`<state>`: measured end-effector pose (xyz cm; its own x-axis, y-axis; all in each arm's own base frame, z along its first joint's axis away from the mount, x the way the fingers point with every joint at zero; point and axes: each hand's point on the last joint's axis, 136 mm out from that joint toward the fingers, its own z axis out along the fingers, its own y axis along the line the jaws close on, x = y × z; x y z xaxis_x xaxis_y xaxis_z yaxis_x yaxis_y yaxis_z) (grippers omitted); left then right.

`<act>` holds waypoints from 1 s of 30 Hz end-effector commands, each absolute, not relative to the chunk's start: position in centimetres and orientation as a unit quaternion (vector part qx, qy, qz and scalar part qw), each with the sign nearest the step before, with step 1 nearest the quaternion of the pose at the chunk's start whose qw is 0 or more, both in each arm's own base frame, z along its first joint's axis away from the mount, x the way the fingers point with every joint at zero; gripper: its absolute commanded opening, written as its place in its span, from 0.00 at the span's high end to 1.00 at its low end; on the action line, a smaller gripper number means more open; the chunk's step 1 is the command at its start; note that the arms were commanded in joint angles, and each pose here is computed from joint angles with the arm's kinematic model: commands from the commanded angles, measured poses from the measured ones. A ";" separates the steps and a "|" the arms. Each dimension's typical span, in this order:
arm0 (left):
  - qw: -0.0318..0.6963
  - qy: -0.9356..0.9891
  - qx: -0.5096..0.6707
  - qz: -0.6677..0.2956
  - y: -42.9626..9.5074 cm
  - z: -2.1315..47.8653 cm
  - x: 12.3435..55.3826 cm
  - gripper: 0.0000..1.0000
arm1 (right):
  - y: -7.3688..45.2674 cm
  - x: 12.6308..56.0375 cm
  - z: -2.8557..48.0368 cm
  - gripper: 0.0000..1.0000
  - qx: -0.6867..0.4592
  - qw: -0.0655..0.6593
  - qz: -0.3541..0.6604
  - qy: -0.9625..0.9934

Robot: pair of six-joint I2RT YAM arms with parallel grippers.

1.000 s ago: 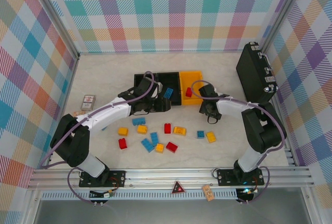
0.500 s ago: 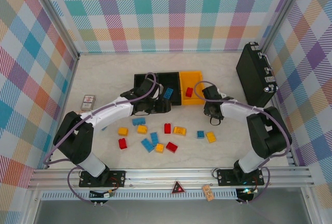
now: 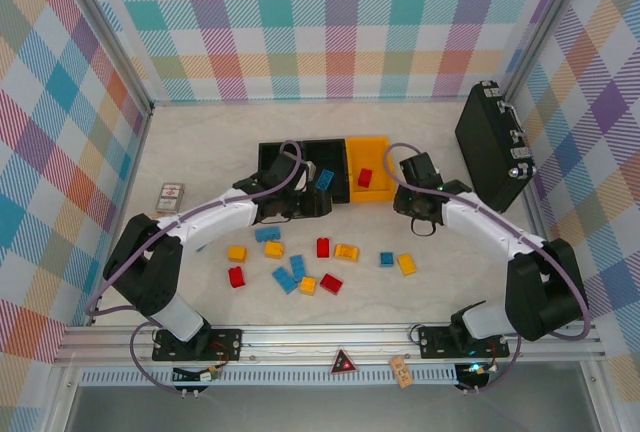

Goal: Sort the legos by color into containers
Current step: Pick up the lego from the middle-right of the table, then place the lego in the container.

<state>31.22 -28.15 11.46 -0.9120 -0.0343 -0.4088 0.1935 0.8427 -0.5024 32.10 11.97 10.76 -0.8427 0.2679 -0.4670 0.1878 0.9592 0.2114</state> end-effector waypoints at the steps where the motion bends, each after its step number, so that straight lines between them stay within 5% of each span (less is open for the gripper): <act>1: 0.213 0.926 0.046 -0.308 -29.2 12.5 30.7 0.45 | 13.6 32.0 11.6 0.69 0.095 0.231 0.106 0.962; 30: 0.212 0.930 0.037 -0.299 -28.3 11.5 30.1 0.45 | 17.8 37.7 9.9 0.65 0.055 0.165 0.066 0.983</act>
<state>30.68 -28.00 10.83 -0.9133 -0.0574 -0.4032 0.1807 0.8301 -0.5275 37.65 17.86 9.83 -0.9319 0.1624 -0.3242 0.1045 0.9764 0.1889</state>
